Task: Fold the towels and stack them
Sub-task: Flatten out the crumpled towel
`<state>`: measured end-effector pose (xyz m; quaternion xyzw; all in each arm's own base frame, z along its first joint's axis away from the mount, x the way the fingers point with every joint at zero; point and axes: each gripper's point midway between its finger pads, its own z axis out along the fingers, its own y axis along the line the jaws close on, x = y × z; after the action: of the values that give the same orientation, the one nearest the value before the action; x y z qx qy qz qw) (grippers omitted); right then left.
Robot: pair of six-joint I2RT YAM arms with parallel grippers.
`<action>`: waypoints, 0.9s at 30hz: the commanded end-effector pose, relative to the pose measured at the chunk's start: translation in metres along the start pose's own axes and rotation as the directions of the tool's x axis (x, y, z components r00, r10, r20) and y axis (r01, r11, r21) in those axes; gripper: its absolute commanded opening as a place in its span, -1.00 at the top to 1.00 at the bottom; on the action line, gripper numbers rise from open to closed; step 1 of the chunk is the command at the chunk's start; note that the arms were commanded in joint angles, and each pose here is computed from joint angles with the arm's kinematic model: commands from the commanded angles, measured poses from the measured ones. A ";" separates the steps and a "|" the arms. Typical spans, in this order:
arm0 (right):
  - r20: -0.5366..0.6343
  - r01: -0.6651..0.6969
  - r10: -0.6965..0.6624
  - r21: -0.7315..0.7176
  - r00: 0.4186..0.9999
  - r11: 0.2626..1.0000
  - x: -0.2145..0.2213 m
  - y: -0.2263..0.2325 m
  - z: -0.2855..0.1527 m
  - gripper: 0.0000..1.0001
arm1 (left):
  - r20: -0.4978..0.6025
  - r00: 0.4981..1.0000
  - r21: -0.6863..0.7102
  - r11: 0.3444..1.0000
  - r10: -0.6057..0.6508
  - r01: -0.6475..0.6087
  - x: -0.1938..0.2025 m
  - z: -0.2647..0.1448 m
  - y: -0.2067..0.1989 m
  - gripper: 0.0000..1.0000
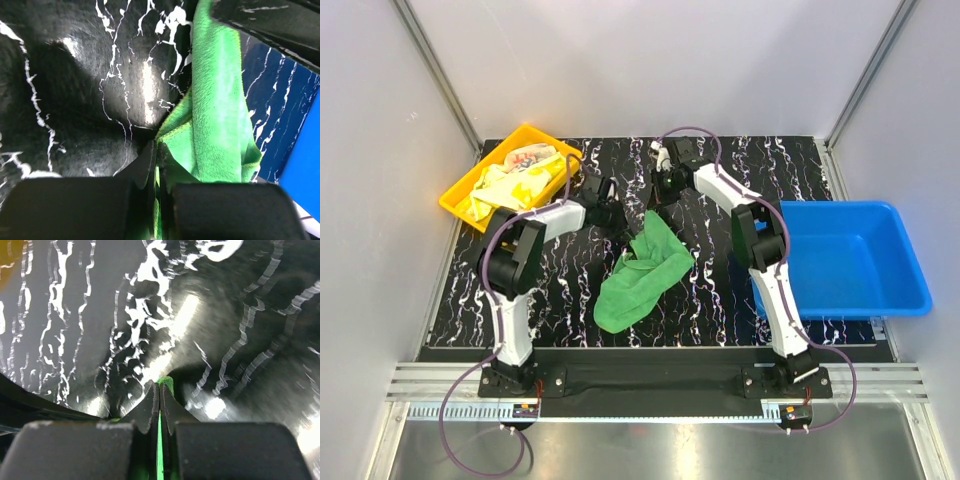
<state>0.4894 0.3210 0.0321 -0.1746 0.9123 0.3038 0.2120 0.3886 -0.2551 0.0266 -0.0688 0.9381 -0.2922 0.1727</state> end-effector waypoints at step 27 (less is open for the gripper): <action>0.489 0.039 -0.226 0.363 0.843 0.931 -0.022 0.080 -0.311 1.00 | 0.585 0.741 0.017 0.909 0.328 -0.416 -0.060 -0.276 -0.106 1.00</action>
<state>0.3611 0.1906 0.1941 -0.1041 0.9174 0.1560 0.3512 0.3253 -0.1783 0.1895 -0.0163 0.9024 -0.2541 0.3477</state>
